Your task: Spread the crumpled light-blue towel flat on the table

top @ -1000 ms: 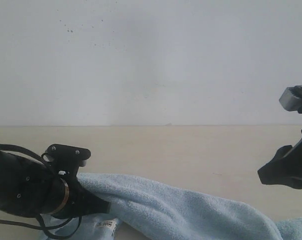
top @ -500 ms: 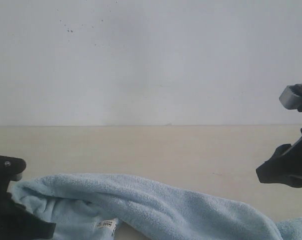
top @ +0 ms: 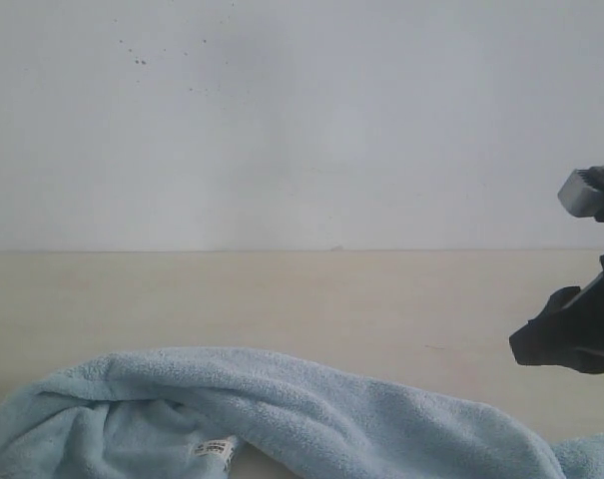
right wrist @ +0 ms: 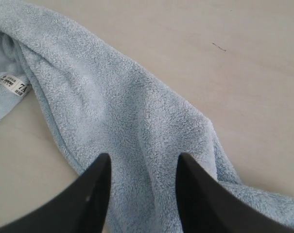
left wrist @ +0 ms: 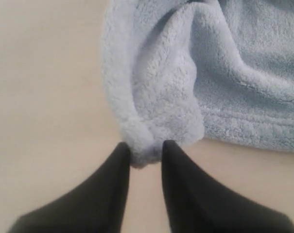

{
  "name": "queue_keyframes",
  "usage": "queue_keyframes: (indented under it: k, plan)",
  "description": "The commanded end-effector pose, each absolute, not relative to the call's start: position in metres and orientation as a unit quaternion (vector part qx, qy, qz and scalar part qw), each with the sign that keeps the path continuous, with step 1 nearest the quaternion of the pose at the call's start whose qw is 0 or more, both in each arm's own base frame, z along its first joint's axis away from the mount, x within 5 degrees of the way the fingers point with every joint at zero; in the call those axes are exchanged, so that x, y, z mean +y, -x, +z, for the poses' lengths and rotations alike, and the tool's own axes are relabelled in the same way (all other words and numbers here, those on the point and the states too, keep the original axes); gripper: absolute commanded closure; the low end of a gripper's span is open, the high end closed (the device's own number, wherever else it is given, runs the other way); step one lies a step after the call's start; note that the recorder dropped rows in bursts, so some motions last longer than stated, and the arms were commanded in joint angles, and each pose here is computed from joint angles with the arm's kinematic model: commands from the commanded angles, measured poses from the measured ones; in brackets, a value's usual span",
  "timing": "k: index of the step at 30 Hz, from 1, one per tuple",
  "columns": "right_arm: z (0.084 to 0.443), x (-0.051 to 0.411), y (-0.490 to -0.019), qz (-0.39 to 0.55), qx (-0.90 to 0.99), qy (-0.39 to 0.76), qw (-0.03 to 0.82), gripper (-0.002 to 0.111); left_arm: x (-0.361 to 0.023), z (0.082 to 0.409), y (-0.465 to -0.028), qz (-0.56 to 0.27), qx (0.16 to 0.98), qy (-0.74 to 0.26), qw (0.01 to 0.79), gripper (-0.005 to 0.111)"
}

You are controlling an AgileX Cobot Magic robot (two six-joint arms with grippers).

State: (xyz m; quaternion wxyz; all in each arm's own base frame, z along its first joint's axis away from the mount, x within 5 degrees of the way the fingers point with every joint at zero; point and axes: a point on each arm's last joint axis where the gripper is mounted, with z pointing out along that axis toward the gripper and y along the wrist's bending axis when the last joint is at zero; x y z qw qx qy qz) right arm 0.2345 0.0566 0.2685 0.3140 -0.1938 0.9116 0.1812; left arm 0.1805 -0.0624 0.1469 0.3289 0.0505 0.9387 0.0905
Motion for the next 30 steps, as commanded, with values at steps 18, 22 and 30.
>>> queue_keyframes:
  k: [18, 22, 30]
  plan:
    - [0.267, 0.058, -0.232, 0.192, 0.911, 0.200, 0.304, 0.066, -0.059, 0.185, -0.176, 0.032, 0.913, 0.013, 0.406, 0.045]
    - [0.268, 0.059, -0.232, 0.193, 0.911, 0.200, 0.305, 0.066, -0.046, 0.190, -0.177, 0.076, 0.905, 0.045, 0.417, 0.047]
    - [0.268, 0.059, -0.232, 0.198, 0.910, 0.200, 0.305, 0.066, -0.036, 0.169, -0.204, 0.072, 0.927, 0.032, 0.366, 0.060]
